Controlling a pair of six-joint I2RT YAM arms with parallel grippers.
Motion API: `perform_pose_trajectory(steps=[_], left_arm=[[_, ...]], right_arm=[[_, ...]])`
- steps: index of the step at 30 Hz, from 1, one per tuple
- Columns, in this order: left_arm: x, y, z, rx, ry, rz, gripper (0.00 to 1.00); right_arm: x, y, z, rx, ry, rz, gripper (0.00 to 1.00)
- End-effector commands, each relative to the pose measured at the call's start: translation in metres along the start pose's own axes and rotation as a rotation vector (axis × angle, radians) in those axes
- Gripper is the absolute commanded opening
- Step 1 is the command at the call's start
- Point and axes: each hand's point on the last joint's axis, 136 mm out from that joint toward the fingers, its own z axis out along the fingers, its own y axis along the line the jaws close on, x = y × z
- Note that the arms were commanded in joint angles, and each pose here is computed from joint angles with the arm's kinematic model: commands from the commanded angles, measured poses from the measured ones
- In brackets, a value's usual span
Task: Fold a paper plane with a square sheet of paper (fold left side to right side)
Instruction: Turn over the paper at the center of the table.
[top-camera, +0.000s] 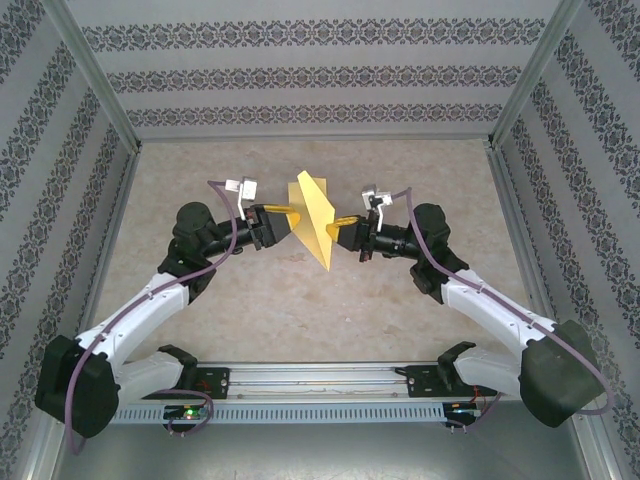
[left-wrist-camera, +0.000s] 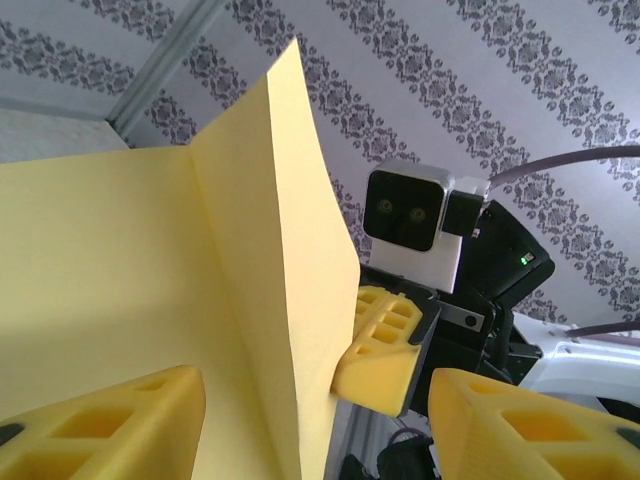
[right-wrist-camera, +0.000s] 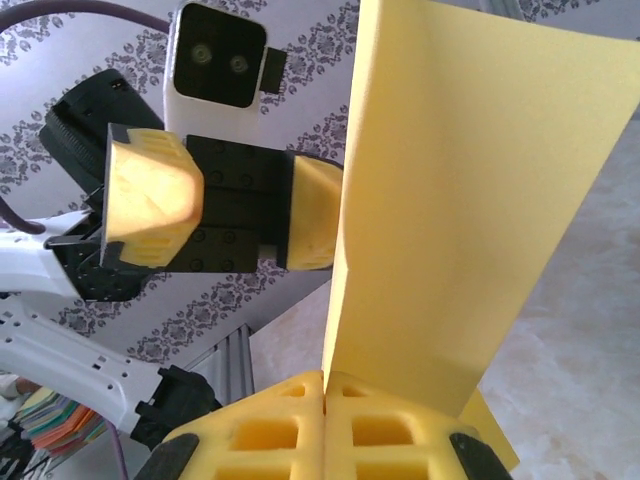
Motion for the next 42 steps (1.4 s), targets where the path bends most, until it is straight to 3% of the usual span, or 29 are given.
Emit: perform_pose_trajectory(steps=[1, 9, 24, 31, 42], left_arm=[[-0.011, -0.022, 0.007, 0.072, -0.013, 0.054, 0.60], [-0.003, -0.017, 0.020, 0.063, 0.018, 0.041, 0.53], [-0.002, -0.010, 0.024, 0.041, 0.012, 0.040, 0.11], [-0.006, -0.013, 0.022, 0.050, -0.018, 0.043, 0.02], [-0.010, -0.017, 0.023, 0.068, -0.031, 0.053, 0.02]], right_arm=[[-0.006, 0.017, 0.002, -0.063, -0.015, -0.055, 0.00], [-0.002, 0.019, 0.008, -0.078, 0.001, -0.051, 0.00], [-0.003, 0.015, 0.010, -0.056, -0.008, -0.041, 0.01], [-0.009, 0.012, 0.004, -0.024, -0.031, -0.030, 0.18], [-0.003, -0.008, -0.034, 0.170, -0.103, -0.007, 0.61]])
